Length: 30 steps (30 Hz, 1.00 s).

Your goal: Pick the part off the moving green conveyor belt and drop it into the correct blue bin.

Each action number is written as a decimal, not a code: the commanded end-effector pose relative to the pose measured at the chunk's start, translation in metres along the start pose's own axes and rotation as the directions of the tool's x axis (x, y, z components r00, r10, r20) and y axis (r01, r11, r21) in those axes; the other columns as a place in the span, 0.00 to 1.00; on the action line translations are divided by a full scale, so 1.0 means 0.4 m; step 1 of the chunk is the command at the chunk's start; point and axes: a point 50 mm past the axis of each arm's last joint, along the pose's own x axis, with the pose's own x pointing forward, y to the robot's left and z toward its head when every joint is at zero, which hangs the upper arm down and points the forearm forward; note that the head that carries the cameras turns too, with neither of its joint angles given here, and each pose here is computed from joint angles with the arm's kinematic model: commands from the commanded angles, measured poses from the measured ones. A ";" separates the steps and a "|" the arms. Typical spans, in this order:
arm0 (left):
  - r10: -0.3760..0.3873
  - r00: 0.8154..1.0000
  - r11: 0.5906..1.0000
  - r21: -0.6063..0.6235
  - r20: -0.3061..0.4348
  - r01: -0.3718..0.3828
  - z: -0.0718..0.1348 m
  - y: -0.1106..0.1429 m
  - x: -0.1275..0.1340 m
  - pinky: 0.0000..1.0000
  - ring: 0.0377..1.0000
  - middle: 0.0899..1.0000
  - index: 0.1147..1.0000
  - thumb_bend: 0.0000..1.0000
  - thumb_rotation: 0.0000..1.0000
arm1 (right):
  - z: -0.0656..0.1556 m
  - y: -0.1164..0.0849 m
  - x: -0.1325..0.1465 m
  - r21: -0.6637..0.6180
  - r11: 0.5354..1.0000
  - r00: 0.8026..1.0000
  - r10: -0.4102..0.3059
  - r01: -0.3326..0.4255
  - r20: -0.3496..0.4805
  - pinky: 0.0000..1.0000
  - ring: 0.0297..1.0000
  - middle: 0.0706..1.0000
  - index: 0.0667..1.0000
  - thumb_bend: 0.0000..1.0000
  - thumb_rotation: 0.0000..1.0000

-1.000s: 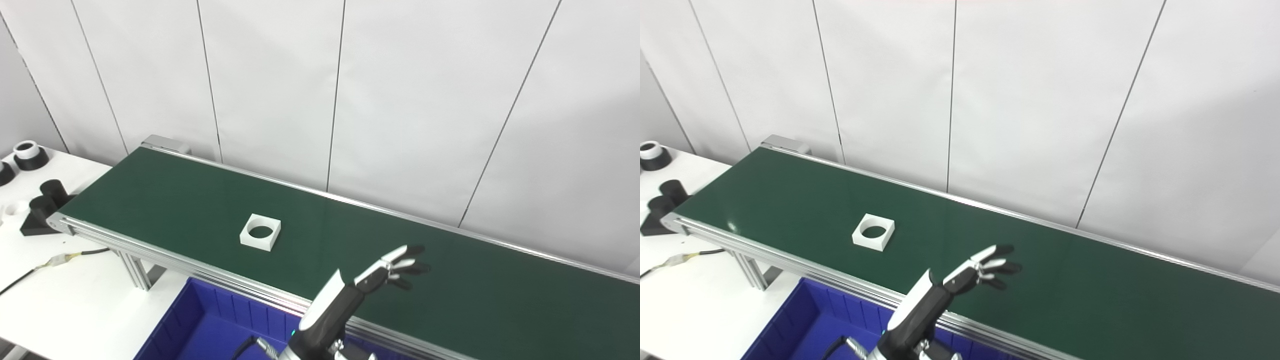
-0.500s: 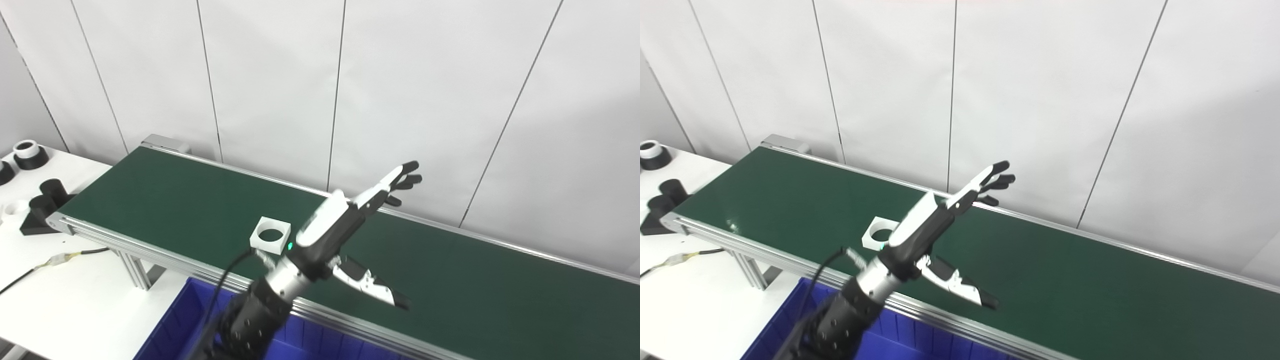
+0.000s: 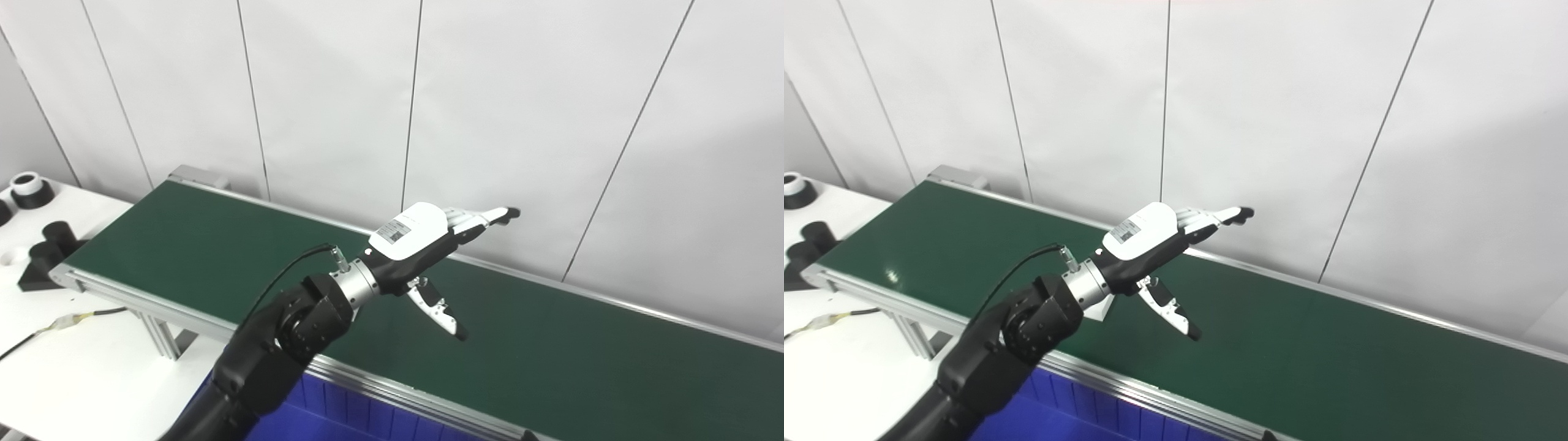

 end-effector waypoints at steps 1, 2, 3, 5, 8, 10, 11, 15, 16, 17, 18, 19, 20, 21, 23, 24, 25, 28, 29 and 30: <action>-0.011 0.999 0.998 0.069 0.034 0.009 -0.003 0.061 0.047 0.85 0.88 0.90 0.93 1.00 0.19 | 0.020 0.009 0.007 0.001 1.000 0.998 -0.006 0.006 0.067 1.00 0.97 0.99 0.98 0.82 1.00; -0.040 0.999 0.996 0.082 0.022 0.039 -0.013 0.064 0.057 0.84 0.88 0.91 0.93 1.00 0.18 | 0.020 0.010 0.006 0.001 1.000 0.998 -0.006 0.006 0.067 1.00 0.97 0.99 0.98 0.83 1.00; -0.060 0.998 0.994 0.090 0.013 0.058 -0.020 0.066 0.063 0.84 0.88 0.90 0.92 1.00 0.18 | 0.021 0.011 0.006 0.001 1.000 0.998 -0.006 0.006 0.068 1.00 0.97 0.99 0.98 0.83 1.00; -0.099 0.995 0.990 0.104 -0.010 0.099 -0.031 0.069 0.076 0.84 0.87 0.90 0.92 1.00 0.17 | 0.021 0.014 0.005 0.005 1.000 0.998 -0.006 0.006 0.067 1.00 0.97 0.99 0.98 0.84 1.00; -0.178 0.983 0.976 0.116 -0.050 0.183 -0.047 0.068 0.097 0.84 0.87 0.91 0.92 1.00 0.13 | 0.023 0.017 0.003 0.003 1.000 0.998 -0.006 0.006 0.069 1.00 0.97 0.99 0.98 0.83 1.00; -0.226 0.972 0.962 0.145 -0.063 0.233 -0.059 0.063 0.111 0.84 0.87 0.92 0.92 1.00 0.13 | 0.024 0.019 0.001 0.005 1.000 0.997 -0.005 0.005 0.071 1.00 0.97 0.99 0.98 0.83 1.00; -0.247 0.966 0.953 0.163 -0.071 0.256 -0.065 0.061 0.118 0.83 0.87 0.92 0.92 1.00 0.13 | 0.025 0.020 0.001 0.007 1.000 0.997 -0.005 0.005 0.072 1.00 0.97 0.99 0.98 0.83 1.00; -0.292 0.952 0.930 0.203 -0.093 0.306 -0.086 0.054 0.138 0.83 0.87 0.91 0.91 1.00 0.12 | 0.027 0.024 -0.001 0.010 1.000 0.997 -0.006 0.005 0.074 0.99 0.96 0.99 0.97 0.83 1.00; -0.303 0.948 0.924 0.211 -0.102 0.318 -0.091 0.053 0.142 0.84 0.87 0.91 0.91 1.00 0.13 | 0.028 0.025 -0.001 0.011 1.000 0.997 -0.006 0.005 0.075 0.99 0.96 0.99 0.97 0.84 1.00; -0.320 0.939 0.915 0.218 -0.124 0.340 -0.100 0.052 0.149 0.84 0.87 0.91 0.92 1.00 0.13 | 0.029 0.027 -0.003 0.013 1.000 0.997 -0.006 0.006 0.077 0.99 0.96 0.98 0.97 0.84 1.00; -0.331 0.934 0.908 0.223 -0.139 0.355 -0.105 0.052 0.153 0.85 0.88 0.91 0.92 1.00 0.14 | 0.031 0.028 -0.003 0.014 1.000 0.997 -0.007 0.006 0.078 0.99 0.96 0.98 0.97 0.85 1.00; -0.342 0.926 0.903 0.219 -0.159 0.370 -0.114 0.051 0.156 0.86 0.88 0.91 0.92 1.00 0.14 | 0.032 0.029 -0.004 0.015 1.000 0.997 -0.007 0.006 0.080 0.98 0.96 0.98 0.97 0.85 1.00; -0.349 0.921 0.899 0.215 -0.172 0.381 -0.120 0.050 0.159 0.86 0.88 0.91 0.92 1.00 0.14 | 0.034 0.030 -0.005 0.016 1.000 0.997 -0.007 0.006 0.082 0.98 0.96 0.98 0.97 0.85 1.00; -0.357 0.915 0.896 0.207 -0.186 0.392 -0.129 0.048 0.161 0.86 0.88 0.91 0.92 1.00 0.14 | 0.034 0.030 -0.006 0.016 1.000 0.997 -0.007 0.006 0.082 0.98 0.96 0.98 0.97 0.85 1.00; -0.370 0.905 0.892 0.192 -0.208 0.409 -0.141 0.043 0.162 0.87 0.88 0.91 0.92 1.00 0.14 | 0.036 0.031 -0.008 0.015 1.000 0.997 -0.006 0.005 0.083 0.98 0.95 0.98 0.97 0.85 1.00; -0.377 0.900 0.890 0.185 -0.217 0.418 -0.146 0.040 0.162 0.87 0.88 0.91 0.92 1.00 0.14 | 0.037 0.032 -0.010 0.014 1.000 0.996 -0.005 0.004 0.085 0.98 0.95 0.98 0.97 0.85 1.00; -0.381 0.897 0.888 0.181 -0.222 0.422 -0.149 0.038 0.162 0.87 0.88 0.91 0.92 1.00 0.14 | 0.038 0.032 -0.011 0.012 1.000 0.996 -0.004 0.003 0.086 0.98 0.95 0.98 0.97 0.84 1.00; -0.406 0.881 0.876 0.170 -0.245 0.451 -0.158 0.025 0.161 0.85 0.88 0.91 0.92 1.00 0.15 | 0.042 0.036 -0.012 0.010 1.000 0.996 -0.004 0.003 0.091 0.97 0.95 0.97 0.96 0.85 1.00; -0.410 0.878 0.874 0.167 -0.248 0.455 -0.160 0.023 0.161 0.85 0.88 0.91 0.92 1.00 0.15 | 0.043 0.037 -0.012 0.011 1.000 0.996 -0.004 0.003 0.092 0.97 0.95 0.97 0.96 0.85 1.00; -0.417 0.873 0.871 0.164 -0.253 0.463 -0.162 0.020 0.160 0.84 0.88 0.91 0.92 1.00 0.15 | 0.044 0.038 -0.013 0.012 1.000 0.996 -0.004 0.003 0.093 0.97 0.95 0.97 0.96 0.85 1.00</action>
